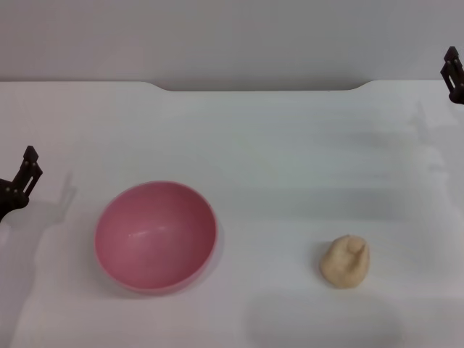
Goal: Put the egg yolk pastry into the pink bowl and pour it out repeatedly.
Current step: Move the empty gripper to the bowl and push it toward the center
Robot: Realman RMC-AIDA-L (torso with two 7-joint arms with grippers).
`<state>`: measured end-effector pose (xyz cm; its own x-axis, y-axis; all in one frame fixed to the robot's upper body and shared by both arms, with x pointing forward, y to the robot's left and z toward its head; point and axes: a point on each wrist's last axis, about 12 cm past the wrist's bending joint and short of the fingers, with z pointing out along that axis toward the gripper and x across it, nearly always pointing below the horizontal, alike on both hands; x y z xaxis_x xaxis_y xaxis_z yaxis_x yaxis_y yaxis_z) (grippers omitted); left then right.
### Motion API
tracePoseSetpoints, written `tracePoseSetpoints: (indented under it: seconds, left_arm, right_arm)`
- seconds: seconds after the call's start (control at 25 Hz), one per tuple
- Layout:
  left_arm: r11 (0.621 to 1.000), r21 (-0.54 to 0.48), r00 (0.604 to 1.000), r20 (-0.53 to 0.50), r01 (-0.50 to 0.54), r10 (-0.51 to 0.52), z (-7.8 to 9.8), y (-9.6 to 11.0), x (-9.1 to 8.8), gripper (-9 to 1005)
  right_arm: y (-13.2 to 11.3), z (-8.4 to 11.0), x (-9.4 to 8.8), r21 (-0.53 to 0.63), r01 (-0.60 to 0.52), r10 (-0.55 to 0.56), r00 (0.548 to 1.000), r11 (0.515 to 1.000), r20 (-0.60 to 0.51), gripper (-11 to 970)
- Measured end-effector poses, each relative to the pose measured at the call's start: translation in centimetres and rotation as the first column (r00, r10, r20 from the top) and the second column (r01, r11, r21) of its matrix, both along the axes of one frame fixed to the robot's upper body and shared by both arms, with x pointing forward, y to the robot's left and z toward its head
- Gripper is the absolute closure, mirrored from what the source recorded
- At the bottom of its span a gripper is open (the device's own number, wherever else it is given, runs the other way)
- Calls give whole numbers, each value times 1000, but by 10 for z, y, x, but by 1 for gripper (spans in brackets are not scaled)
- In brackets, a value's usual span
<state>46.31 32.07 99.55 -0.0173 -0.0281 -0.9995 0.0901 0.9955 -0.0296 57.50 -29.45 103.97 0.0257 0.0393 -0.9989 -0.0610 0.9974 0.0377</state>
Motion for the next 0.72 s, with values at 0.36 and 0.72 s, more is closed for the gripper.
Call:
tracePoseSetpoints:
  seconds: [0.36,0.72]
  left_arm:
    - [1000,15,1000,5,2,-3,1,0,4,211]
    - [995,-84,998,38,50,-47,19,0,41,212]
  right_arm:
    - [0,0,0,0,1,-1,1000,1000,-1,377]
    - [0,1,1,0,-1,1,1000,1000,4,381]
